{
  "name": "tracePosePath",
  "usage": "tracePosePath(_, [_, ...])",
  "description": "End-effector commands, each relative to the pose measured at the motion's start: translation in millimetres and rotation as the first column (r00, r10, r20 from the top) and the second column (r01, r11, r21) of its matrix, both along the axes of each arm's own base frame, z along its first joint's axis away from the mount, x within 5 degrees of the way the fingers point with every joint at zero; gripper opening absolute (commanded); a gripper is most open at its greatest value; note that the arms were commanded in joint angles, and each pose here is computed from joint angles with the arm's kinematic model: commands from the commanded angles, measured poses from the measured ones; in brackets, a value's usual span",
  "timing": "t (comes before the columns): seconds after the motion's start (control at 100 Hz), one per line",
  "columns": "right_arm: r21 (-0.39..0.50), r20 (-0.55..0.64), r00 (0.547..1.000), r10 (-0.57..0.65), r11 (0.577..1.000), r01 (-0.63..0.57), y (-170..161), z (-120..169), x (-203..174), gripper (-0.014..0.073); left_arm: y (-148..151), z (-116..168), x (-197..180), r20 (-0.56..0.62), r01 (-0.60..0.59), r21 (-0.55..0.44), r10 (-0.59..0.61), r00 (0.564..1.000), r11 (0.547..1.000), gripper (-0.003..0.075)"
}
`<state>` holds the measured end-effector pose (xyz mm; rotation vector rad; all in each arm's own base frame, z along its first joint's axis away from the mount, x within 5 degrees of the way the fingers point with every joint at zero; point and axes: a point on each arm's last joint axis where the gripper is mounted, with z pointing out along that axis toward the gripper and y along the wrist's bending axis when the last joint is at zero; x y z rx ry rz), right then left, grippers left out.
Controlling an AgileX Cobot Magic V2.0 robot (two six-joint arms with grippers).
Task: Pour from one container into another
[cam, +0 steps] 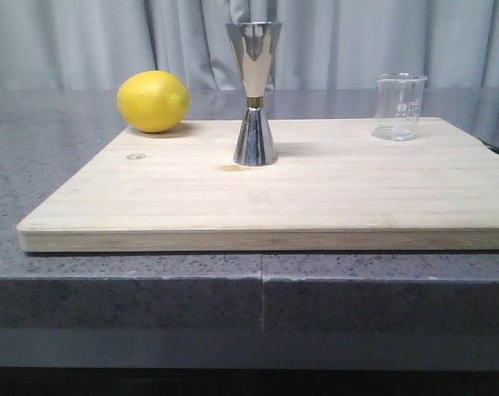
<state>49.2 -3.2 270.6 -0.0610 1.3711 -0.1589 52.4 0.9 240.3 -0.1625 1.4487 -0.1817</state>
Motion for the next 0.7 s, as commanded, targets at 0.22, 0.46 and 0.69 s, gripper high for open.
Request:
tracePosePath(0.22, [-0.019, 0.064, 0.997, 0.033, 0.999, -0.032, 4, 12, -3, -0.0069, -2, -12, -2, 0.037, 0.007, 0.132, -0.012, 0.999, 0.991, -0.0021])
tracePosePath(0.46, [-0.019, 0.064, 0.997, 0.033, 0.999, -0.032, 4, 12, -3, -0.0069, -2, -33, 2, -0.015, 0.012, 0.150, -0.009, 1.000, 0.989, -0.0021])
tracePosePath(0.69, [-0.019, 0.064, 0.997, 0.033, 0.999, -0.032, 4, 12, -3, -0.0069, -2, -35, 3, -0.029, 0.009, 0.204, -0.004, 1.000, 0.979, -0.0021])
